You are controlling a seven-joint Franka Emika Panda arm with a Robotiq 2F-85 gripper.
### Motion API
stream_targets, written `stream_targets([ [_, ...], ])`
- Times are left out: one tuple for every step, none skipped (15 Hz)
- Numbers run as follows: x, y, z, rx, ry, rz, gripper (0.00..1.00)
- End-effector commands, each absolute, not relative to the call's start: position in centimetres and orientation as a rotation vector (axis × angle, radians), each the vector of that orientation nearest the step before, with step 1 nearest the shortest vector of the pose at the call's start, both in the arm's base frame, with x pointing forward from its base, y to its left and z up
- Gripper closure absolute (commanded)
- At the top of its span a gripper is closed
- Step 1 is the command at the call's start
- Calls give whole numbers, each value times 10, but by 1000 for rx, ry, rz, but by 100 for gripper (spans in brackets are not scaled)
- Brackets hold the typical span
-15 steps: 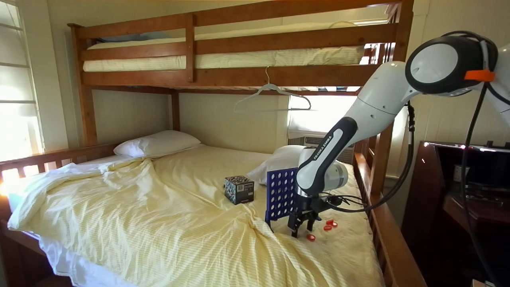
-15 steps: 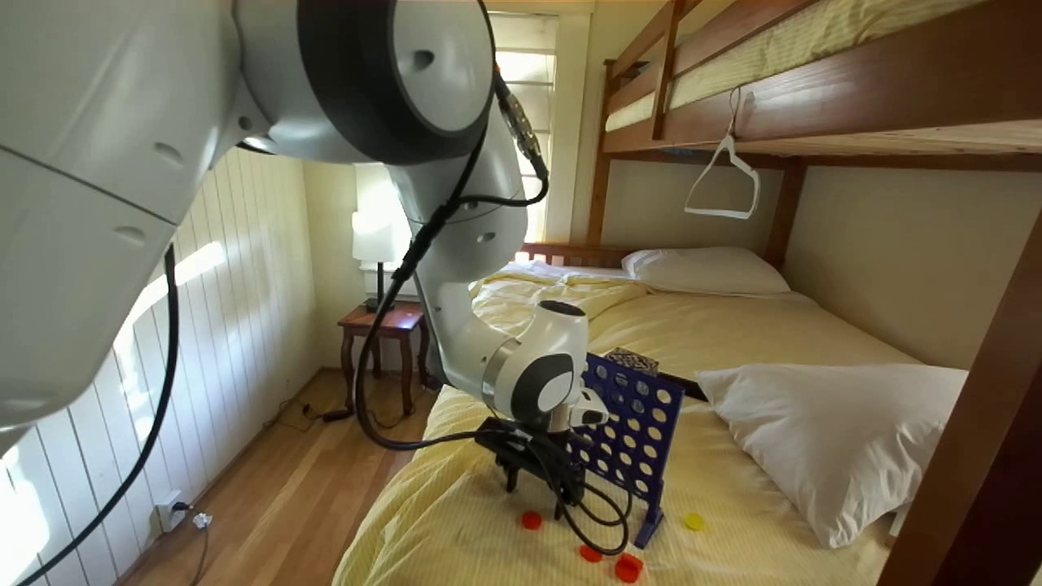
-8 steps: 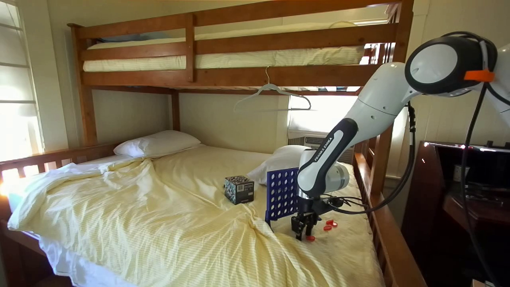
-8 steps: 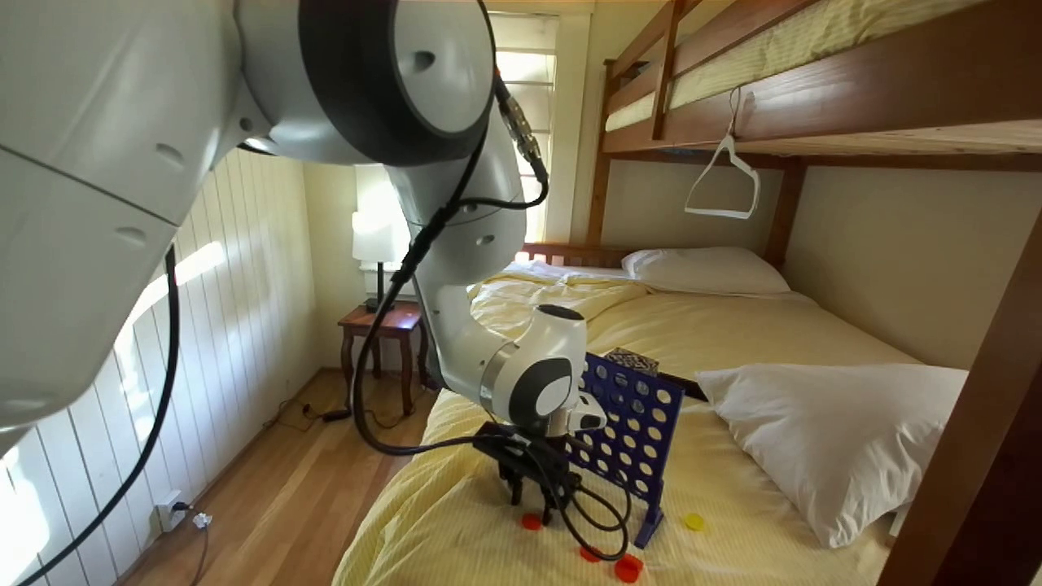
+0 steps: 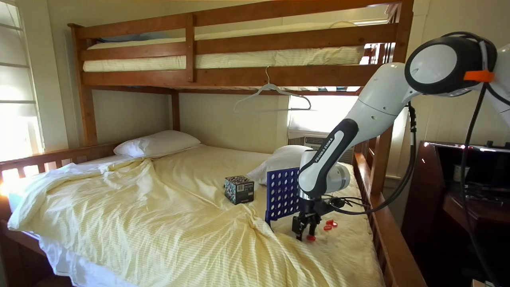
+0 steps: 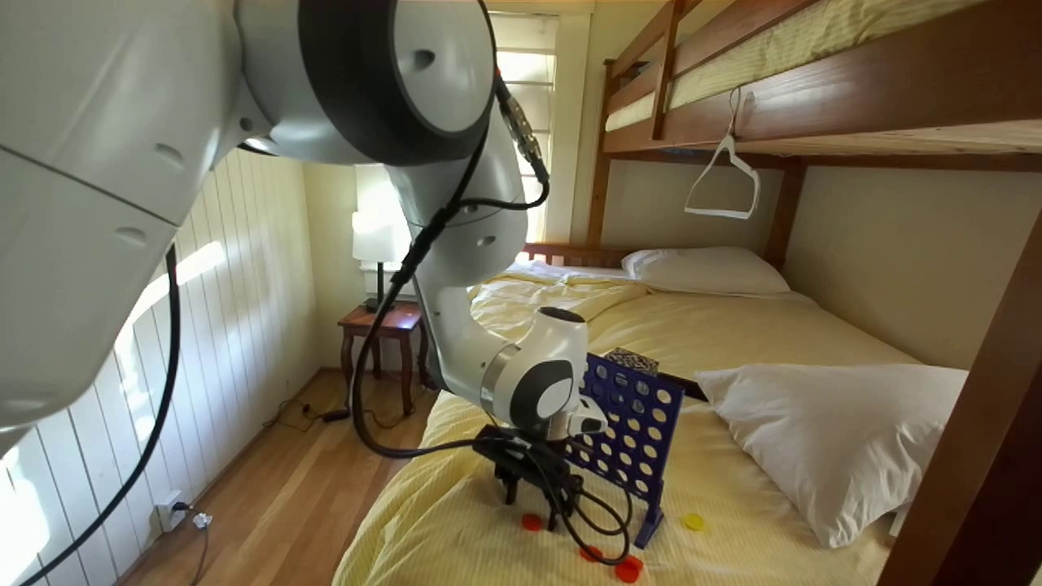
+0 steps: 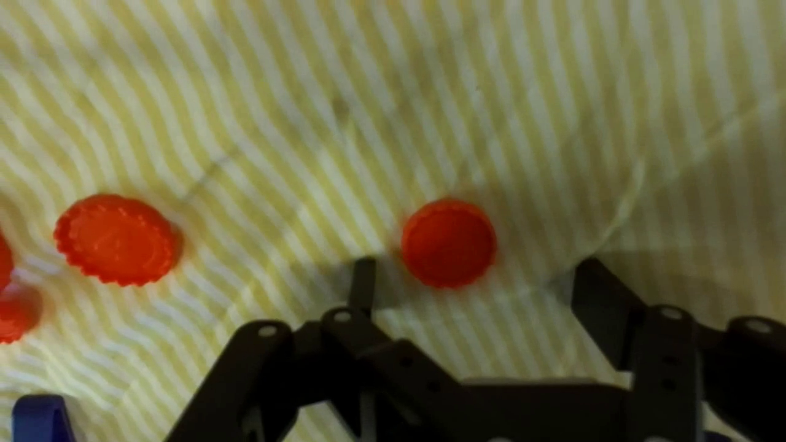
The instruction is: Put one orange chip in the blue gameboard.
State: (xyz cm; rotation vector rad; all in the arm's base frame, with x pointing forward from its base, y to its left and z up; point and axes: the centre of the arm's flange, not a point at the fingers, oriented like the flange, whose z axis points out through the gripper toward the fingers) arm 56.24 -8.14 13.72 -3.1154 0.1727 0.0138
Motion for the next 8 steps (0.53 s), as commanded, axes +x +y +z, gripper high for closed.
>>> stream_targets([
  [555,-83,136,-3126,146,58,44],
  [555,-84,136,-3125,147,58,52],
  [556,-84,136,-3125,147,60,58],
  [556,-84,137,-3125,147,61,65],
  [556,-84,137,-3125,149,61,73],
  [557,-84,138,-3125,149,60,79],
  [557,-84,139,-3125,149,59,87],
  [558,-84,139,-3125,148,59,92],
])
